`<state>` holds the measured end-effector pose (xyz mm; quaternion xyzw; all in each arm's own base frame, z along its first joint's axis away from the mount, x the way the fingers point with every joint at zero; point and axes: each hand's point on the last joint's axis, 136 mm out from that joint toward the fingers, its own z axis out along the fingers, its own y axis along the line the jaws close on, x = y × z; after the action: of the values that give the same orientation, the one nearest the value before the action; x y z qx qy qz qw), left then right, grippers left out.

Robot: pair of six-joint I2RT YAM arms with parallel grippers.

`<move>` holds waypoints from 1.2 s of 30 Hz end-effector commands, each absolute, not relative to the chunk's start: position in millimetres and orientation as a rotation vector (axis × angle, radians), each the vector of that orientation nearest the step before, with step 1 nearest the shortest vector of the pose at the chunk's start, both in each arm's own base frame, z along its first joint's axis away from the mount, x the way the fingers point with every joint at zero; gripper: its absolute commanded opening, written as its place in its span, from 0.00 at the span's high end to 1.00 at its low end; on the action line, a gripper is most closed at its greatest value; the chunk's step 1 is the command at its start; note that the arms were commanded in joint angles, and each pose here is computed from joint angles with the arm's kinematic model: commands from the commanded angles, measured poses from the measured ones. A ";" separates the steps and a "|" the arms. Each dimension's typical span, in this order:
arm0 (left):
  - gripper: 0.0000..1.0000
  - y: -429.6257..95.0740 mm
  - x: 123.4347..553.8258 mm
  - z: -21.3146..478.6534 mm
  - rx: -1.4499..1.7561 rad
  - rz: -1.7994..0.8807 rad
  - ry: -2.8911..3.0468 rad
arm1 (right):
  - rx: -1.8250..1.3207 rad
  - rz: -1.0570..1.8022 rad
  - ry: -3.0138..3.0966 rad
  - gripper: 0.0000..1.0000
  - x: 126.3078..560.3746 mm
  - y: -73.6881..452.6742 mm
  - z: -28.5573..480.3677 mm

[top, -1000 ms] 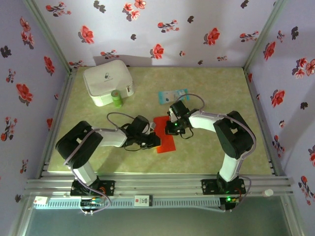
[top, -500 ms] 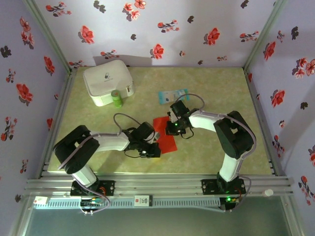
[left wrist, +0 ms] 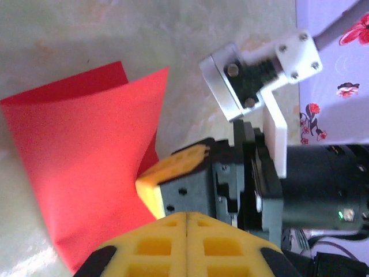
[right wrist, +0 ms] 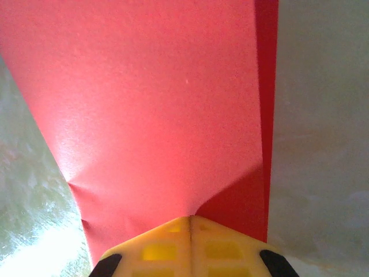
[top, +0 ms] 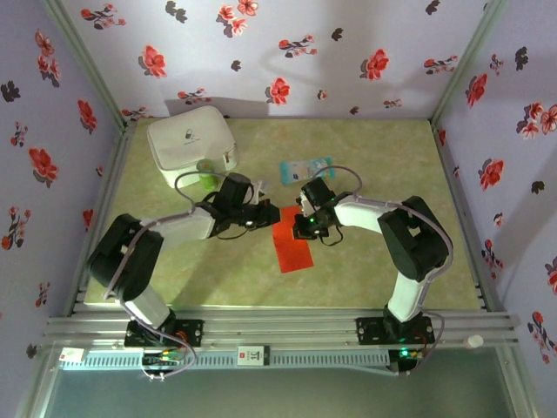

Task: Fold a paper plane with a square sheet of paper (pick it up from the middle)
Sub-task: First fold the square sheet of paper in half at the center of the table.

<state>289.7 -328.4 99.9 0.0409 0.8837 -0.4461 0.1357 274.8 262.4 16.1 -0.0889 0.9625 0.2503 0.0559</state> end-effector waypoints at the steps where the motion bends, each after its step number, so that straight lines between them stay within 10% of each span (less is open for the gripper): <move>1: 0.94 -335.2 294.7 87.0 0.107 -1.313 2.582 | -0.196 0.606 3.048 1.00 256.4 232.7 -9.6; 18: 0.95 -300.3 271.6 -21.7 -0.008 -1.079 2.824 | -0.172 0.595 3.062 1.00 253.9 226.6 -12.9; 36: 0.91 -323.8 308.2 30.6 0.063 -1.165 2.697 | -0.166 0.590 3.059 1.00 253.7 223.4 -11.0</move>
<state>299.8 -322.3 30.0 0.0111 0.9150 -0.3926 0.0924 274.4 258.4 15.6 -0.0798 0.9615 0.2577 0.0529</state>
